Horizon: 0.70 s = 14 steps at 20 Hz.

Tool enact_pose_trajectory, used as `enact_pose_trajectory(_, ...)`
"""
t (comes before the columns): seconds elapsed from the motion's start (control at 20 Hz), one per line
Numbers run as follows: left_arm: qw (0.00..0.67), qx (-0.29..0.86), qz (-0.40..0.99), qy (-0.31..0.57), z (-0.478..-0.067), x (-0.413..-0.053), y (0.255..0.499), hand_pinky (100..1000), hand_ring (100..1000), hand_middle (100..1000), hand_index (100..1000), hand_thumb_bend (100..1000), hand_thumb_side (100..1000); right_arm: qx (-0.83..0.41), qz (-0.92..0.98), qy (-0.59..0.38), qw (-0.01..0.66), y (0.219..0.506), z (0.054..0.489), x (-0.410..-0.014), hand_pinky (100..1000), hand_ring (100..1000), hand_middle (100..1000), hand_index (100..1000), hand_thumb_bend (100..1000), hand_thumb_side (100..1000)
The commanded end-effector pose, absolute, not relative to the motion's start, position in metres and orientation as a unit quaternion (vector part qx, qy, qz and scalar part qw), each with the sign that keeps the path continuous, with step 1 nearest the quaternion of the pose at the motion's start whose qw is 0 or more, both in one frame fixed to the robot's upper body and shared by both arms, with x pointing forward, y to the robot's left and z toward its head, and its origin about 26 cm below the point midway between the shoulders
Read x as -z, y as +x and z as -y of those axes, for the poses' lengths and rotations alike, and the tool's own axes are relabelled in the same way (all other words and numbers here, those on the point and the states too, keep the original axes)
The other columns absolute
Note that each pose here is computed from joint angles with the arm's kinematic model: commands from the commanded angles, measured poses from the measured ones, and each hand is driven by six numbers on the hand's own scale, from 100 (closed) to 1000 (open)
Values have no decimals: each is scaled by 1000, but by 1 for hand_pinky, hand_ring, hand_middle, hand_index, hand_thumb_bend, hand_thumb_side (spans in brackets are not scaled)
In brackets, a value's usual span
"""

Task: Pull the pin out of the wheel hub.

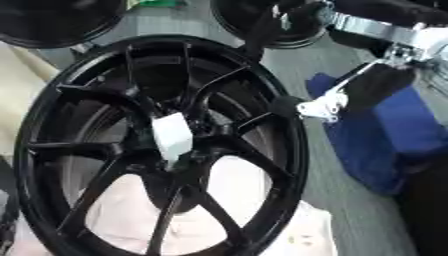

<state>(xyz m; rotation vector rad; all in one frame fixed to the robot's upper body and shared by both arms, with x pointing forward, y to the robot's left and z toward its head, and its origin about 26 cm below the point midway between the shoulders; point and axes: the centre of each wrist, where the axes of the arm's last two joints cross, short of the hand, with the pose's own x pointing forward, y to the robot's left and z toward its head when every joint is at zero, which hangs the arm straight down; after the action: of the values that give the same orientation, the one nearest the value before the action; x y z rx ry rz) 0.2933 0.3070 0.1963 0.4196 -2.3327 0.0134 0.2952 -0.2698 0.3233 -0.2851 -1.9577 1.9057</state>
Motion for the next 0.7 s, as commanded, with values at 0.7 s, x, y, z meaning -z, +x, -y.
enact_pose_trajectory(0.7,363,3,915,175,-311,-207,290,916,550,534,697,263,643,-769,604,-91,188,290,219,-350,835,816,797,806,559,402)
